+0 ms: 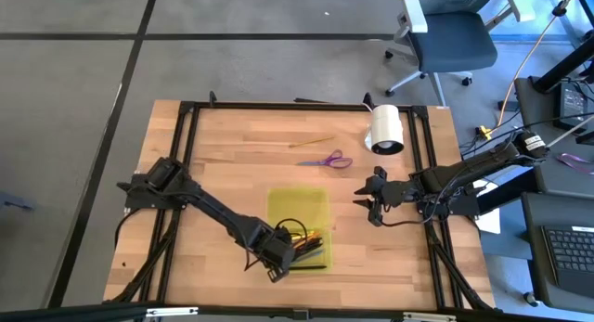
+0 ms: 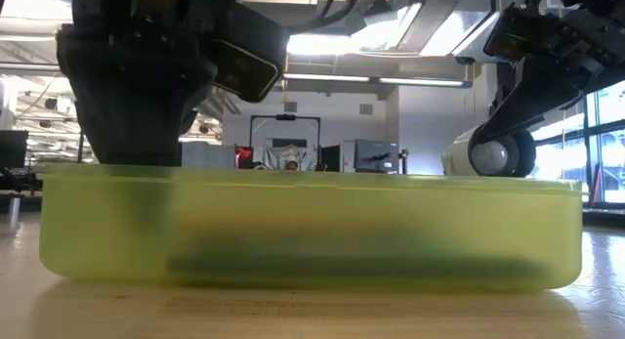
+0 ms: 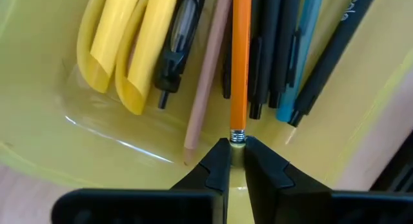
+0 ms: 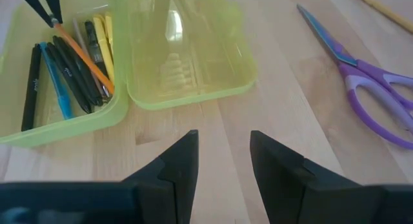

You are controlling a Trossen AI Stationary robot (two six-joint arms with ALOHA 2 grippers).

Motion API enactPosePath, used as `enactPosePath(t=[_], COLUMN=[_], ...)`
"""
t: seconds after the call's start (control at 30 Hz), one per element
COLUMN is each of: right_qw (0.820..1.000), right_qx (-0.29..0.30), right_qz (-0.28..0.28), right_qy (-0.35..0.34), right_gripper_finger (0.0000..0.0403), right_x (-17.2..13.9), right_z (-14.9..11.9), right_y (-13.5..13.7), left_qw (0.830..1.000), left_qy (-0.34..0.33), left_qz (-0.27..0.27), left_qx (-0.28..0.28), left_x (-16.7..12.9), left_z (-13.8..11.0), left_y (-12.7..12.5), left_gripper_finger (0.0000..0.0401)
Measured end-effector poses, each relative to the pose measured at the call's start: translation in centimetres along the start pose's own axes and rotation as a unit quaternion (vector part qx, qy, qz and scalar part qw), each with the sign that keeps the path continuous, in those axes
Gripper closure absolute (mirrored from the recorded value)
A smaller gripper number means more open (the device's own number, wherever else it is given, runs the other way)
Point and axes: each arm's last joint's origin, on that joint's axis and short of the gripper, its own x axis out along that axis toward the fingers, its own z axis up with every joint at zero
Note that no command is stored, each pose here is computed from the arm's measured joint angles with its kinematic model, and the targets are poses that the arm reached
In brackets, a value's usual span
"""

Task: Pick & place school supplies into a supply box
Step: Put the orange pencil into the yellow supply box, then put the purple scissors into the yellow supply box

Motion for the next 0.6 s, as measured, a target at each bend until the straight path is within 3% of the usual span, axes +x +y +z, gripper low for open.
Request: enactPosePath(t=[0.37,0.6], right_qw=[1.0,1.0], right_qx=[0.003,0.006], right_qz=[0.004,0.01], right_qy=[-0.008,-0.021], right_gripper_finger=[0.0259,0.0259], right_x=[0.0,0.0], right_z=[0.2,0.4], right_y=[0.1,0.2], left_qw=[1.0,0.998], left_qy=[0.025,0.015], left_qz=[-0.012,-0.056], left_qx=[0.008,0.03], left_x=[-0.4,-3.5], left_z=[1.0,2.7], left_y=[0.6,1.3], left_gripper_finger=[0.032,0.0307])
